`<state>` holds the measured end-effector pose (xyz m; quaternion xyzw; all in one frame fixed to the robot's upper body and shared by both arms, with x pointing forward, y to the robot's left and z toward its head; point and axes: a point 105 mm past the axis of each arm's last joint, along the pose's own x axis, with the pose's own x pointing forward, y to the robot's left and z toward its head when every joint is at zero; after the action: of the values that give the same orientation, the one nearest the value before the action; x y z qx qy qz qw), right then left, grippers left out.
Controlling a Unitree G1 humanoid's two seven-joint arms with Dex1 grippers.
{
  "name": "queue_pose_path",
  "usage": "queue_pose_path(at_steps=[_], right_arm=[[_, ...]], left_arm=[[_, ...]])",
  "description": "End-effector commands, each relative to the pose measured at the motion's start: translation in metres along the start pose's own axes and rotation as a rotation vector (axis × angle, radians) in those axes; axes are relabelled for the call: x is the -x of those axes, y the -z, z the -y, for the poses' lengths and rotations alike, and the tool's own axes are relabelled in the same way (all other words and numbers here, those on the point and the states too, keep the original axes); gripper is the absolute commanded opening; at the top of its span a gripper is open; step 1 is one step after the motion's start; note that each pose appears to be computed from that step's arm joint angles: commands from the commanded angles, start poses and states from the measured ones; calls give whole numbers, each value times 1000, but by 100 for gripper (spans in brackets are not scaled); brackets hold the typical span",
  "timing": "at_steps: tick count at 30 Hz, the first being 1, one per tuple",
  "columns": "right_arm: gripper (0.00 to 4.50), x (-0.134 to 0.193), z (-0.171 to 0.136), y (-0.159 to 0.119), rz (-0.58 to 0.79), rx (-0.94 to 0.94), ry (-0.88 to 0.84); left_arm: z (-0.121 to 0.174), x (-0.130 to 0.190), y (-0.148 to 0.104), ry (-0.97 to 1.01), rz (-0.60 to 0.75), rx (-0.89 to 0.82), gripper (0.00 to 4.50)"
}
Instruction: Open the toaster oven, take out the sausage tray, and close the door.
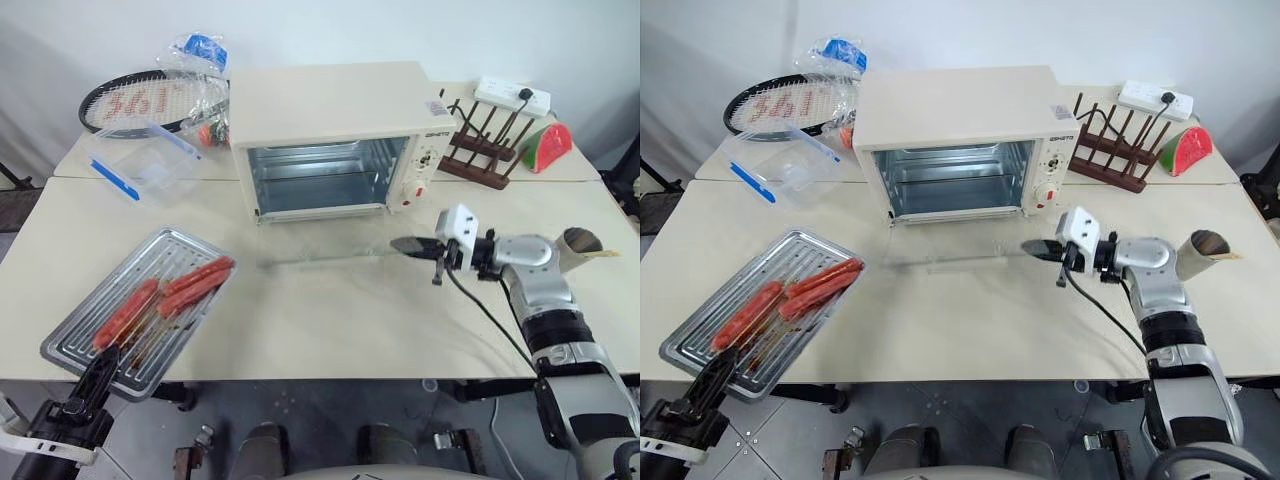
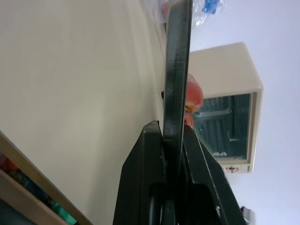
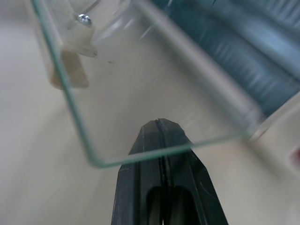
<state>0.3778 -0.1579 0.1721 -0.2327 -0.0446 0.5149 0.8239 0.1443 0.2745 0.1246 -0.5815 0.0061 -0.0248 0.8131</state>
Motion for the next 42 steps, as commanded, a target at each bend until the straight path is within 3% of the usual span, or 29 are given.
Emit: queue_pose_path(at_steps=[1,12,23,26,34,42], right_arm=[[2,1,17,-27,72,40,48],[2,-15,59,-74,164,118,156],[2,-17,61,-86,172,122,108],[2,-6,38,-88,152,111,-9],[2,31,-16,-79,6,84,-170],[2,50,-36,-61,-67,25,-131]], left_arm=[[10,6,1,22,6,-17,0],[4,1,19,12,-28,63,0],[6,-11,51,52,-194,120,0],[10,-22,72,98,-361,126,0],[17,-73,86,232,-713,82,0],[31,-122,115,240,-1078,62,0]])
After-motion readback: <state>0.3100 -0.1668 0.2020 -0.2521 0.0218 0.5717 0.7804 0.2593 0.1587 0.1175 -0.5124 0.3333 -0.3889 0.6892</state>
